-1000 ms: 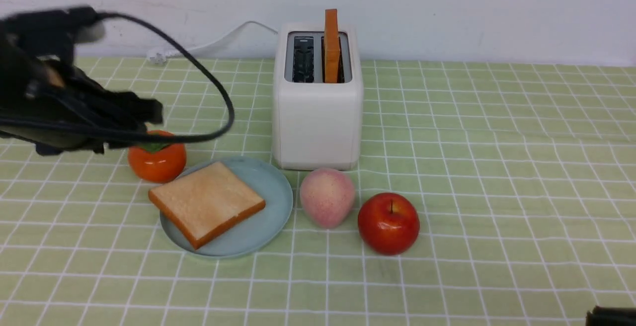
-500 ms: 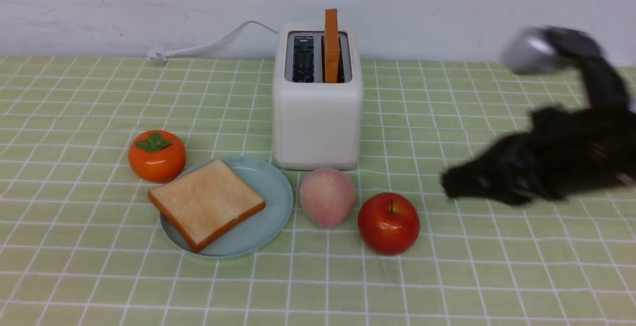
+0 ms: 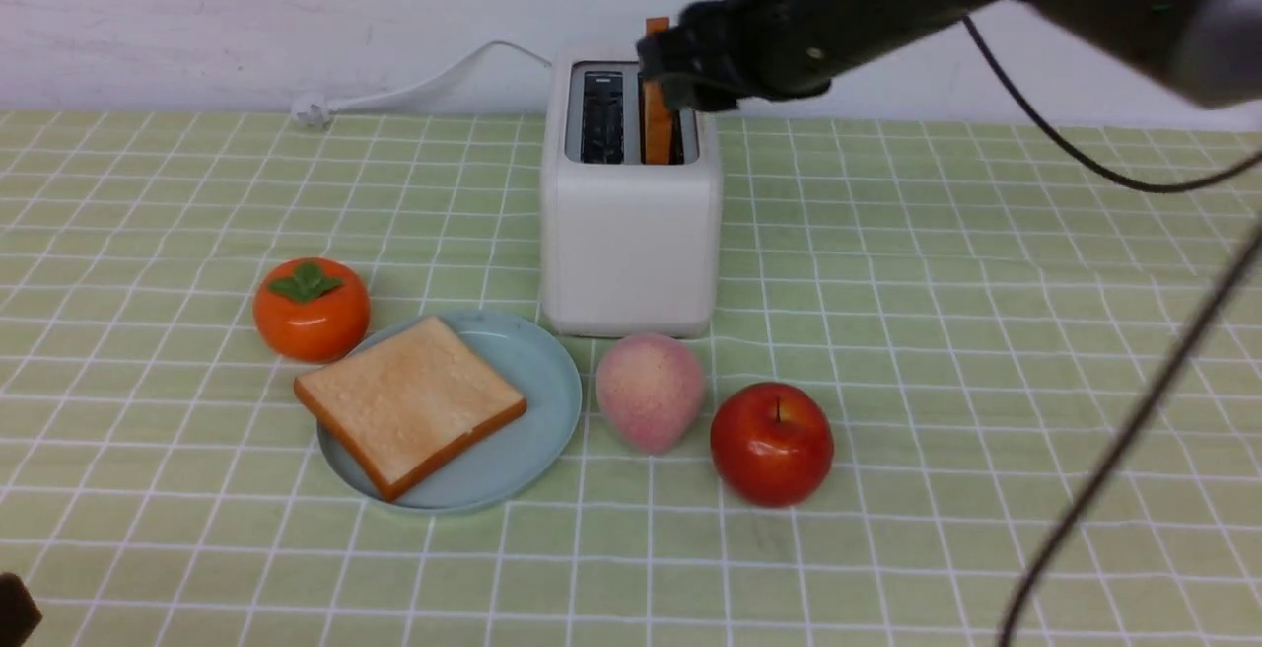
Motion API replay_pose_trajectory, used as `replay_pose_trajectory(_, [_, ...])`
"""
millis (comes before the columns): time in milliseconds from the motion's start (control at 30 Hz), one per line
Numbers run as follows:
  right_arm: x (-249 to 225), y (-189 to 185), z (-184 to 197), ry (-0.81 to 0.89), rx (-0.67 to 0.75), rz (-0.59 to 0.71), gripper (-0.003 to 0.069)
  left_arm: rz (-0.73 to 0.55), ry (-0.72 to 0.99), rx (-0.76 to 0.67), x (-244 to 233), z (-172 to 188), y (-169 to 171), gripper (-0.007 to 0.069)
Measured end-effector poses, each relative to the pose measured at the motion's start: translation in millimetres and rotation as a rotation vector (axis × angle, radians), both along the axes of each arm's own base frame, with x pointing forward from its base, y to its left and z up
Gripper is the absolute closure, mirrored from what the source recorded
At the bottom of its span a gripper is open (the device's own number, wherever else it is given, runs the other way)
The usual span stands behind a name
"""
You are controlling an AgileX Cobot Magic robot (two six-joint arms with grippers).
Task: Take toasted bread from bread machine on green coffee tablecloth place on plate.
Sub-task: 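Grasp the toast slice in the toaster and pull it up out of the slot with the right gripper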
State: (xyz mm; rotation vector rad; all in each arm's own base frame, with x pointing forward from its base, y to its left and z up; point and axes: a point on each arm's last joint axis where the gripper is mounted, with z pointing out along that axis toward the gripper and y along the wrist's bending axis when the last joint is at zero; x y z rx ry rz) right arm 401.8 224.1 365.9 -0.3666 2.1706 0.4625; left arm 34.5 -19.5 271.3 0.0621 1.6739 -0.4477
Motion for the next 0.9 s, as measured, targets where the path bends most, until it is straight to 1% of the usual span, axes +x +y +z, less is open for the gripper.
replay_pose_trajectory(33, [15, 5, -11, -0.024, -0.010, -0.022, 0.0204, 0.003, -0.008, -0.003, 0, 1, 0, 0.0638])
replay_pose_trajectory(67, [22, 7, -13, -0.048, -0.011, -0.036, 0.0169, 0.004, -0.011, -0.004, 0, 1, 0, 0.0638])
replay_pose_trajectory(133, [37, 12, -23, -0.079, -0.019, -0.054, 0.0125, 0.004, -0.011, -0.004, 0, 1, 0, 0.0638])
replay_pose_trajectory(200, [48, 16, -35, -0.109, -0.044, -0.061, 0.0113, 0.004, -0.011, -0.004, 0, 1, 0, 0.0638])
replay_pose_trajectory(267, [55, 17, -47, -0.124, -0.077, -0.063, 0.0124, 0.004, -0.012, -0.003, 0, 1, 0, 0.0638])
replay_pose_trajectory(333, [59, 18, -55, -0.131, -0.110, -0.061, 0.0158, 0.004, -0.012, -0.002, 0, 1, 0, 0.0638])
replay_pose_trajectory(367, [61, 18, -60, -0.130, -0.125, -0.060, 0.0192, 0.004, -0.012, -0.002, 0, 1, 0, 0.0638])
replay_pose_trajectory(400, [61, 18, -61, -0.127, -0.126, -0.060, 0.0198, 0.004, -0.012, -0.002, 0, 1, 0, 0.0638])
replay_pose_trajectory(467, [64, 19, -69, -0.123, -0.144, -0.058, 0.0295, 0.004, -0.012, -0.001, 0, 1, 0, 0.0638])
replay_pose_trajectory(500, [65, 20, -70, -0.122, -0.145, -0.058, 0.0312, 0.004, -0.012, -0.001, 0, 1, 0, 0.0638])
replay_pose_trajectory(633, [66, 22, -69, -0.150, -0.126, -0.055, 0.0504, 0.004, -0.012, -0.001, 0, 1, 0, 0.0638])
replay_pose_trajectory(667, [66, 22, -69, -0.150, -0.125, -0.054, 0.0512, 0.004, -0.012, -0.001, 0, 1, 0, 0.0638])
replay_pose_trajectory(700, [65, 23, -67, -0.156, -0.119, -0.054, 0.0542, 0.003, -0.012, 0.000, 0, 1, 0, 0.0638])
replay_pose_trajectory(833, [59, 21, -50, -0.170, -0.101, -0.056, 0.0540, 0.006, -0.013, 0.008, 0, 1, 1, 0.0638])
replay_pose_trajectory(900, [47, 19, -28, -0.186, -0.091, -0.051, 0.0540, 0.007, -0.013, 0.011, 0, 1, 1, 0.0638])
